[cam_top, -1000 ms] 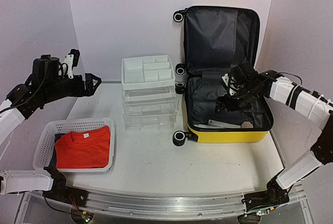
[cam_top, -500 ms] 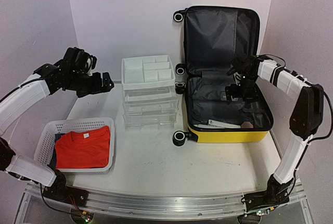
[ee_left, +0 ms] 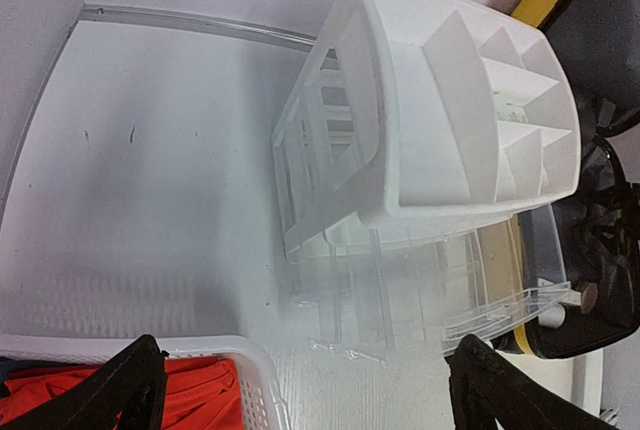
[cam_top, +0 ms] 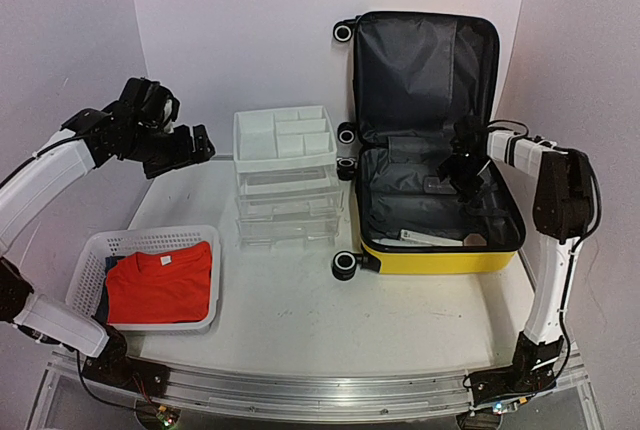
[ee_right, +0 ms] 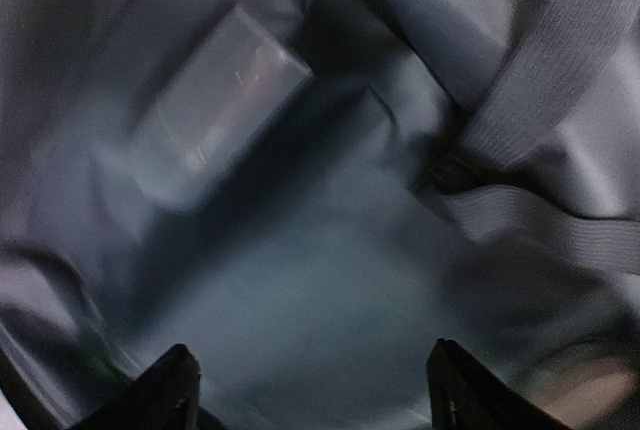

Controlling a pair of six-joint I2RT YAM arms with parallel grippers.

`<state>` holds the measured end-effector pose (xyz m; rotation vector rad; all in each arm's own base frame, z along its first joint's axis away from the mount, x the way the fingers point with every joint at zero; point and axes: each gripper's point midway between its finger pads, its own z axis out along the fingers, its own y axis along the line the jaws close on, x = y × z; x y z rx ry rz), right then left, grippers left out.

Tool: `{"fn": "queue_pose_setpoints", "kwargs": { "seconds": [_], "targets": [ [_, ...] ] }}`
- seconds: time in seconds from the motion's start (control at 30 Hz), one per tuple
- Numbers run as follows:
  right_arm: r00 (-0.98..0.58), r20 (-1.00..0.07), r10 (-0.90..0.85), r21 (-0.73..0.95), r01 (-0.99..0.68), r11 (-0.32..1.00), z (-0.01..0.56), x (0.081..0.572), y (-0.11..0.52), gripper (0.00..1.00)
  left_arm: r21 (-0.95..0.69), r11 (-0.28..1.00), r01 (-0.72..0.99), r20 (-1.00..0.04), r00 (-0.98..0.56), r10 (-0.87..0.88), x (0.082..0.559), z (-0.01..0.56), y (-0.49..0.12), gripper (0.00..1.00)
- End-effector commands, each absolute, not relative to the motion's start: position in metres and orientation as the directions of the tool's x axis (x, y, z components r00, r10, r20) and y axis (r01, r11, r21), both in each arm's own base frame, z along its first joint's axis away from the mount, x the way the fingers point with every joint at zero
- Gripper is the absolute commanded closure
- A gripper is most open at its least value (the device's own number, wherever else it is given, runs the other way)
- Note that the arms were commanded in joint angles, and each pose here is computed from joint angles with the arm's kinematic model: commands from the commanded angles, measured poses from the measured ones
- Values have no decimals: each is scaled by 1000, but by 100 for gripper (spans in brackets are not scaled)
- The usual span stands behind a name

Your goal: Open, take out, and arrange the luggage

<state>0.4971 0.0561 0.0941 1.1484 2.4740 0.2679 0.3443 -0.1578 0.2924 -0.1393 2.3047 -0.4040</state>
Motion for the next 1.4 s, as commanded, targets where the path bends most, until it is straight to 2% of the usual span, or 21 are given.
{"fn": "queue_pose_setpoints", "kwargs": {
  "seconds": [0.0, 0.13, 0.43, 0.5, 0.63, 0.73, 0.87, 1.03, 1.2, 1.27, 1.37],
  "targets": [
    [-265, -240, 934, 570, 740, 357, 108, 563, 57, 29, -322, 940, 108, -722, -671, -170, 347, 317, -165, 1],
    [-205, -181, 962, 589, 761, 273, 90, 585, 62, 30, -292, 944, 151, -724, -681, -115, 348, 319, -169, 1],
    [-81, -149, 985, 574, 804, 153, 51, 598, 52, 31, -281, 941, 191, -712, -699, -71, 338, 319, -171, 1],
    [-70, -154, 986, 575, 805, 147, 49, 600, 50, 36, -274, 945, 181, -716, -694, -74, 335, 319, -166, 1],
    [-28, -133, 991, 575, 812, 100, 41, 603, 46, 38, -268, 949, 168, -721, -689, -81, 331, 319, -162, 1],
    [-7, -127, 992, 581, 810, 80, 38, 608, 42, 44, -265, 952, 153, -723, -685, -91, 331, 319, -159, 1],
    [7, -50, 999, 595, 803, 24, 36, 617, 48, 49, -274, 955, 117, -723, -680, -124, 331, 320, -154, 1],
    [-20, -5, 1000, 635, 772, 19, 65, 623, 57, 58, -268, 960, 76, -731, -666, -151, 331, 321, -146, 1],
    [-95, -31, 995, 686, 722, 90, 119, 613, 61, 62, -251, 966, 62, -736, -661, -149, 337, 321, -145, 1],
    [-158, -68, 985, 708, 689, 159, 145, 605, 63, 64, -241, 969, 47, -739, -657, -151, 343, 321, -144, 1],
    [-331, -161, 930, 724, 600, 339, 178, 592, 75, 64, -232, 972, 42, -743, -652, -149, 352, 324, -144, 1]
  ]
}}
